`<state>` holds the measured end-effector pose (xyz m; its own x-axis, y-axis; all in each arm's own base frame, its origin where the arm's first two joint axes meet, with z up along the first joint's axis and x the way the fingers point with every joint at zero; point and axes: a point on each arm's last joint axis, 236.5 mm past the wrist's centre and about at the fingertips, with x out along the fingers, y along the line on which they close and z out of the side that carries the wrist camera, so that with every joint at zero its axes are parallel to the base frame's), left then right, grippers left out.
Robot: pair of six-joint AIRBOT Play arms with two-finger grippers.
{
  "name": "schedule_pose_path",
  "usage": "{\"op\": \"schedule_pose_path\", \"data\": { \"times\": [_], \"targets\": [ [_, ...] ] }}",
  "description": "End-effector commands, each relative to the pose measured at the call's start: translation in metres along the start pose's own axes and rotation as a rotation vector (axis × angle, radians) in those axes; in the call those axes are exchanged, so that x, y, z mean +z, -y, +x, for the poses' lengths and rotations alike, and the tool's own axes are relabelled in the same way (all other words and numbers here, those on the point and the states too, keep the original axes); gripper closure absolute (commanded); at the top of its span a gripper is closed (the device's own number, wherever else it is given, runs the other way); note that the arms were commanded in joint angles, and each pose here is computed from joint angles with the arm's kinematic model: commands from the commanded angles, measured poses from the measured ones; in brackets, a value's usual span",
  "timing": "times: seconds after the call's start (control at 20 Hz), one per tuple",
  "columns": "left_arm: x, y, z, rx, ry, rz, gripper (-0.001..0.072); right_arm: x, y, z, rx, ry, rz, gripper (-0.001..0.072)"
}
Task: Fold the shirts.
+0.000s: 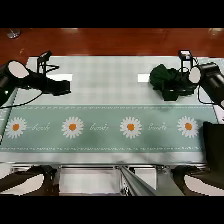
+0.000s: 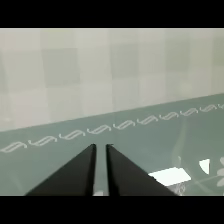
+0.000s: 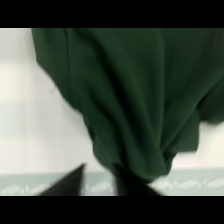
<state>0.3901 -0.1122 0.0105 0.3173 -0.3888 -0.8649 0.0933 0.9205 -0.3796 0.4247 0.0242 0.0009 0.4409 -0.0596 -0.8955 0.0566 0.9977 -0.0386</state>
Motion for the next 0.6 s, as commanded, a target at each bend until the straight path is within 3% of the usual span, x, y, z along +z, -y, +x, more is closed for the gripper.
{"op": "schedule_pose_path", "data": {
  "times": [0.0,0.05,0.15,0.3,0.55],
  "targets": [
    [0.032,-0.012,0.01,0.028,0.121,-0.011,0.004,0.057,0.019,-0.007,-0.06,0.242,-0.004,0.0081],
    [0.041,-0.018,0.013,0.046,0.156,-0.01,0.0006,0.071,0.034,-0.01,-0.085,0.302,0.045,0.0082],
    [0.056,-0.031,0.013,0.077,0.214,-0.01,0.0007,0.09,0.075,-0.011,-0.112,0.381,0.208,0.0082],
    [0.069,-0.047,0.009,0.102,0.267,-0.03,0.0007,0.071,0.125,0.031,-0.136,0.273,0.37,0.0082],
    [0.07,-0.062,0.004,0.116,0.269,-0.06,0.0007,0.025,0.073,0.113,0.056,-0.049,0.34,0.0082]
  ]
}}
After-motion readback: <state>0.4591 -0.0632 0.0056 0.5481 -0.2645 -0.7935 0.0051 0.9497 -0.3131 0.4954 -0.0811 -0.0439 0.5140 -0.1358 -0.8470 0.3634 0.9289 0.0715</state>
